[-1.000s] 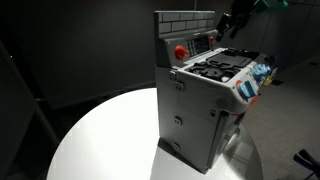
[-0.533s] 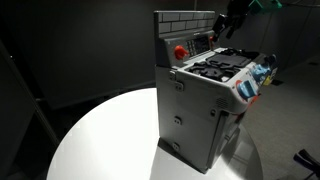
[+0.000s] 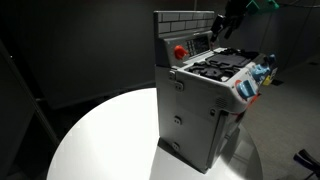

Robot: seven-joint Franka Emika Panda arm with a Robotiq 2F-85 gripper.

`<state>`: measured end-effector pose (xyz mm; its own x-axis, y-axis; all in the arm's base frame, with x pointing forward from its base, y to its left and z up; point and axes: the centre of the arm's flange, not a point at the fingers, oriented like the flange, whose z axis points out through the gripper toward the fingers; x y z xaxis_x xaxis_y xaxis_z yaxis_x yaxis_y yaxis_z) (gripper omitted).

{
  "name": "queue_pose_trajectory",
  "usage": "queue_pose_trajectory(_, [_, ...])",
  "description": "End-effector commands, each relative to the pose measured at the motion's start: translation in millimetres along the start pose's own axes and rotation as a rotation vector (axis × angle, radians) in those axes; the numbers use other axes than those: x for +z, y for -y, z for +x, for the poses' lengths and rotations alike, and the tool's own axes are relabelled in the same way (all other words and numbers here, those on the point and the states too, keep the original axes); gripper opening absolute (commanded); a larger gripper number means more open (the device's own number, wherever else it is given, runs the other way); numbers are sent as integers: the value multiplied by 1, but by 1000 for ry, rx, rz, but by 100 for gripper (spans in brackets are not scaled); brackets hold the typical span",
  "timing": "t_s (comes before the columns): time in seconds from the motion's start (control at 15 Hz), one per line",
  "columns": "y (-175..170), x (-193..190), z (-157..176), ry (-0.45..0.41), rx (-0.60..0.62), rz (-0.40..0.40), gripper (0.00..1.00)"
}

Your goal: Press the orange button on the stove

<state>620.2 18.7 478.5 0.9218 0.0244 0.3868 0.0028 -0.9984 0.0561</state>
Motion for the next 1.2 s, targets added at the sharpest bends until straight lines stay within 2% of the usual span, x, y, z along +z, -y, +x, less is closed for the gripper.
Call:
queue_pose_trajectory(0.0, [0, -1, 10, -8, 14, -13, 100])
queue_pose_trajectory(0.4, [-7, -15, -10, 116, 38, 37, 100])
queue_pose_trajectory(0.8, [-7, -31, -38, 288, 39, 138, 100])
queue_pose_trajectory(1.13, [-6, -52, -65, 407, 26, 130, 100])
